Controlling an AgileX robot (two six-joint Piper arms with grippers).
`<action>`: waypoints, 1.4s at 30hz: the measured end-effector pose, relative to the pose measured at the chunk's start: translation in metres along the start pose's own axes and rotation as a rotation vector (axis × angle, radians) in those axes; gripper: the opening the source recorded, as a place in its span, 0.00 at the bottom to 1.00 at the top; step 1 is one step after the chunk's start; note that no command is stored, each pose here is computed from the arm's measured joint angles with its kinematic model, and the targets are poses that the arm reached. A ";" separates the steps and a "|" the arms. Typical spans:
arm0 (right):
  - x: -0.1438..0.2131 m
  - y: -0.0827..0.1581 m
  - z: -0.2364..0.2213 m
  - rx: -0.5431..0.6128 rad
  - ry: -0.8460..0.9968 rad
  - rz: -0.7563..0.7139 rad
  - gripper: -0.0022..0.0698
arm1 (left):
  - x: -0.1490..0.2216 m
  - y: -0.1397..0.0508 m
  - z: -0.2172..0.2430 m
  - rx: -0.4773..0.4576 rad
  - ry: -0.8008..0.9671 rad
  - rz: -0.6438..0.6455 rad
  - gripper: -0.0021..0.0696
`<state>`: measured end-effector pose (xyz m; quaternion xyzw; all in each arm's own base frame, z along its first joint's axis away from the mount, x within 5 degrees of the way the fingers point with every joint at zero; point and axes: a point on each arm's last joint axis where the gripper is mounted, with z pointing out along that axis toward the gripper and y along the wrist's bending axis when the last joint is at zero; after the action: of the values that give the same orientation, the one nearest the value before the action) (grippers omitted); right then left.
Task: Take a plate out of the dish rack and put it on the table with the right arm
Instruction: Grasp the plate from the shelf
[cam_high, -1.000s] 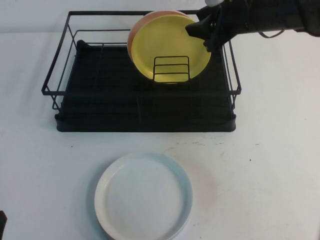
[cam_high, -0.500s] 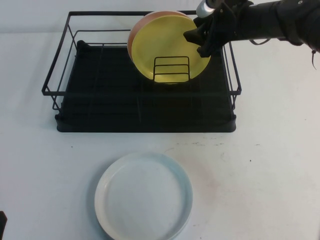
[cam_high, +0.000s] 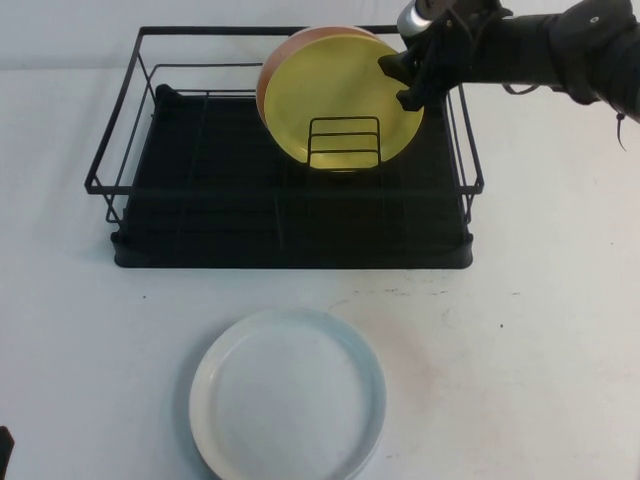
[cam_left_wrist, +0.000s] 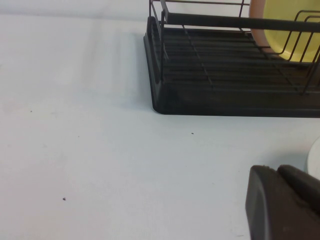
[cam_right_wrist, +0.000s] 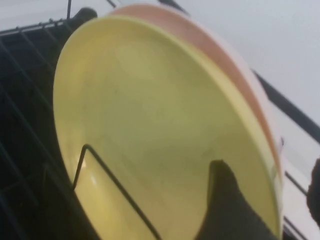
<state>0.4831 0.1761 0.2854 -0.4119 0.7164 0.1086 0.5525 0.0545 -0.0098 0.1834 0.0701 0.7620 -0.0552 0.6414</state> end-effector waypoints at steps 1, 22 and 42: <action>0.000 0.000 0.001 0.000 -0.007 -0.003 0.47 | 0.000 0.000 0.000 0.000 0.000 0.000 0.02; 0.014 0.000 0.016 0.016 -0.037 -0.021 0.38 | 0.000 0.000 0.000 0.000 0.000 -0.006 0.02; 0.011 -0.003 0.015 0.047 -0.045 -0.013 0.05 | 0.000 0.000 0.000 0.000 0.000 -0.006 0.02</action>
<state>0.4950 0.1777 0.2711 -0.4010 0.7034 0.0971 0.5788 0.0545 -0.0098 0.1834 0.0679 0.7622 -0.0571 0.6413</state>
